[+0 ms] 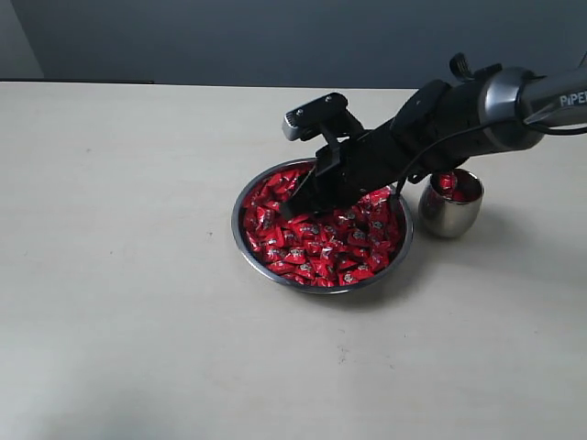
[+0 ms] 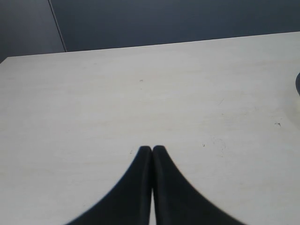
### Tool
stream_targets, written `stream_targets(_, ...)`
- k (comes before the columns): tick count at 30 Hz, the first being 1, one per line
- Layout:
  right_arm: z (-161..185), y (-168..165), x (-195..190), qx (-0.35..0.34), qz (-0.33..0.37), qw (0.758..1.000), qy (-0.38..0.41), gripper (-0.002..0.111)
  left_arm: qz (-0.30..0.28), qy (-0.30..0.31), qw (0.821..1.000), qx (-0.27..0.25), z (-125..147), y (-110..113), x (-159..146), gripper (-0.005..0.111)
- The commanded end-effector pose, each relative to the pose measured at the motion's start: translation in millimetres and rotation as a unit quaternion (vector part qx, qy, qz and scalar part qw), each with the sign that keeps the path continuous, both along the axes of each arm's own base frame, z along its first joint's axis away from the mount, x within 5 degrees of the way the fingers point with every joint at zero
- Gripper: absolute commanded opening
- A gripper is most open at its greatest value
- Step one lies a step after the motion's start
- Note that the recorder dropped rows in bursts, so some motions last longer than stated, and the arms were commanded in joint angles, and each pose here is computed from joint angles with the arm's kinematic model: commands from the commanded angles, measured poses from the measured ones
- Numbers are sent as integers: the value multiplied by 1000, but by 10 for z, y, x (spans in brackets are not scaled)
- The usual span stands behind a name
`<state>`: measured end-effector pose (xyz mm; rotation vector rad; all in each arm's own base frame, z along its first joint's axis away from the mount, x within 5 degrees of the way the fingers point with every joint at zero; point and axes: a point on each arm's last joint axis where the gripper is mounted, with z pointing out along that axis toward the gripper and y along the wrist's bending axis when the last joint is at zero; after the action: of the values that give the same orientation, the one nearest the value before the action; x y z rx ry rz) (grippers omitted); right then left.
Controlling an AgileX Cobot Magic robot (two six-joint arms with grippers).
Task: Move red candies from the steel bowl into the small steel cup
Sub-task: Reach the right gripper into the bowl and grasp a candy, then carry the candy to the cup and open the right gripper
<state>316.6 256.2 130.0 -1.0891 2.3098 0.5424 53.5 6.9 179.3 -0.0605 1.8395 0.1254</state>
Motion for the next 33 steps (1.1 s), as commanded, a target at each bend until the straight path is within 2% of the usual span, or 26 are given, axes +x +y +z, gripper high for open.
stream_targets(1, -93, 28, 43, 0, -14, 1000, 7, 39, -3, -9, 1000, 1, 35, -3, -3, 0)
stream_targets(13, -231, 138, 177, 13, -44, 998, 38, 39, -3, -9, 1000, 1, 35, -3, -3, 0)
stream_targets(16, -204, 142, 160, 18, -42, 998, 47, 25, -3, -9, 1000, 1, 35, -3, -3, 0)
stream_targets(17, -182, 140, 154, 16, -39, 998, 47, 15, -3, -9, 1000, 1, 35, -3, -3, 0)
stream_targets(19, -104, 138, 131, 17, -31, 998, 50, 0, -3, -9, 1000, 1, 35, -3, -3, 0)
stream_targets(28, 442, -36, 9, -25, -39, 998, 33, 0, -3, -9, 1000, 1, 35, -3, -3, 0)
stream_targets(31, 696, -307, -234, -24, -49, 998, -21, 0, -3, -9, 1000, 1, 35, -3, -3, 0)
stream_targets(33, 873, -562, -350, 3, -93, 994, -55, 0, -3, -9, 1000, 1, 35, -3, -3, 0)
